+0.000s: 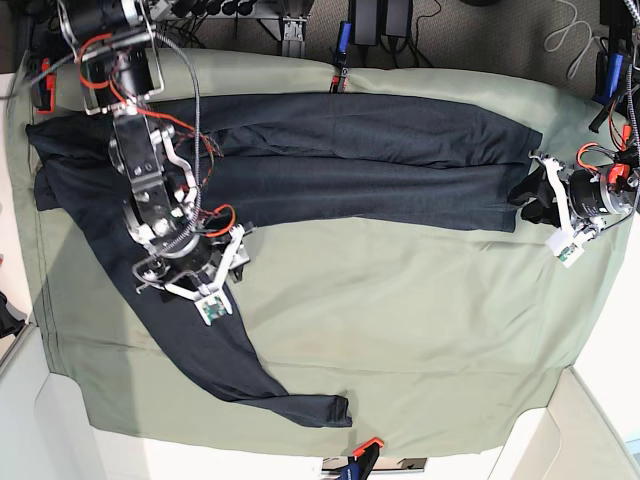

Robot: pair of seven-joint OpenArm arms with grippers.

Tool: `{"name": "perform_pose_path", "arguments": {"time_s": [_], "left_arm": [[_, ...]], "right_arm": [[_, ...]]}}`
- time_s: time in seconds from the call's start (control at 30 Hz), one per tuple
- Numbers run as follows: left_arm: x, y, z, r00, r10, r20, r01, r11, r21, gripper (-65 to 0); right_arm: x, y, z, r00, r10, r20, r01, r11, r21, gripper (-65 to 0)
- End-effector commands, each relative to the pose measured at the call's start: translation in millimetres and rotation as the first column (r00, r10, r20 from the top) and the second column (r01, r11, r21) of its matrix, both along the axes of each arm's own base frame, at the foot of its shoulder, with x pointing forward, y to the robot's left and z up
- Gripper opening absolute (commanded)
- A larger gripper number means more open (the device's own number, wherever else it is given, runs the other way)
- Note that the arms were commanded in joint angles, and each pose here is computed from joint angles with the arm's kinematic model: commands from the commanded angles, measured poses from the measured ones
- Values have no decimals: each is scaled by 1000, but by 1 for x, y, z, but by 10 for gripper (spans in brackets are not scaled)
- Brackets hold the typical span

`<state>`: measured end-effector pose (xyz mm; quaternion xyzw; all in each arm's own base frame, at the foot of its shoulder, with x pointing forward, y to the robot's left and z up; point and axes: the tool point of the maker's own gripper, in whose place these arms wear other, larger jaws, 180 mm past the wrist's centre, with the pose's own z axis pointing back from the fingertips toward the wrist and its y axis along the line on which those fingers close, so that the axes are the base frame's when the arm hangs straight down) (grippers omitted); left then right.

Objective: Fold the T-shirt properly
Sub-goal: 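Reach the right gripper to the sleeve and pull it across the body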

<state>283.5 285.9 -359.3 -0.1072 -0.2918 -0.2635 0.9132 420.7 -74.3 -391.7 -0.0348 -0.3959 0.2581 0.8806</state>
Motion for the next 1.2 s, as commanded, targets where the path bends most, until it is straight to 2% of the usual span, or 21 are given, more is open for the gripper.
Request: {"name": "perform_pose_path", "arguments": {"time_s": [0.0, 0.17, 0.37, 0.57, 0.77, 0.9, 0.93, 0.97, 1.07, 1.1, 1.17], "left_arm": [[9, 5, 14, 999, 1, 39, -1, 1000, 6, -379], [9, 5, 15, 999, 1, 39, -1, 1000, 6, -379], [9, 5, 14, 999, 1, 39, -1, 1000, 5, -379], [9, 5, 14, 999, 1, 39, -1, 1000, 5, -379], [9, 5, 14, 999, 1, 39, -1, 1000, 5, -379], [9, 5, 14, 999, 1, 38, -1, 1000, 6, -379], [9, 5, 14, 999, 1, 38, -1, 1000, 6, -379], [9, 6, 14, 999, 1, 38, -1, 1000, 6, -379], [9, 5, 14, 999, 0, 38, -1, 1000, 6, -379], [9, 5, 14, 999, 0, 38, -1, 1000, 6, -379], [9, 5, 14, 999, 1, 39, -1, 1000, 6, -379]], "right_arm": [[16, 0, 13, 999, 3, 47, -3, 1000, -17, -264], [36, -24, 12, 993, -86, 78, 96, 986, -136, -264], [48, -42, 26, 981, -154, 119, 171, 975, -143, -264], [48, -45, 25, 981, -160, 114, 176, 974, -145, -264], [38, -31, 12, 992, -116, 49, 120, 989, -91, -264], [37, -32, 8, 992, -118, 38, 121, 988, -93, -269], [37, -32, 7, 992, -119, 34, 122, 988, -94, -299], [36, -33, 6, 992, -121, 29, 123, 988, -97, -362], [35, -34, 4, 992, -123, 21, 124, 987, -101, -604], [35, -35, 4, 992, -122, 22, 124, 987, -106, -650], [36, -37, 5, 992, -118, 33, 121, 984, -130, -650]]}}
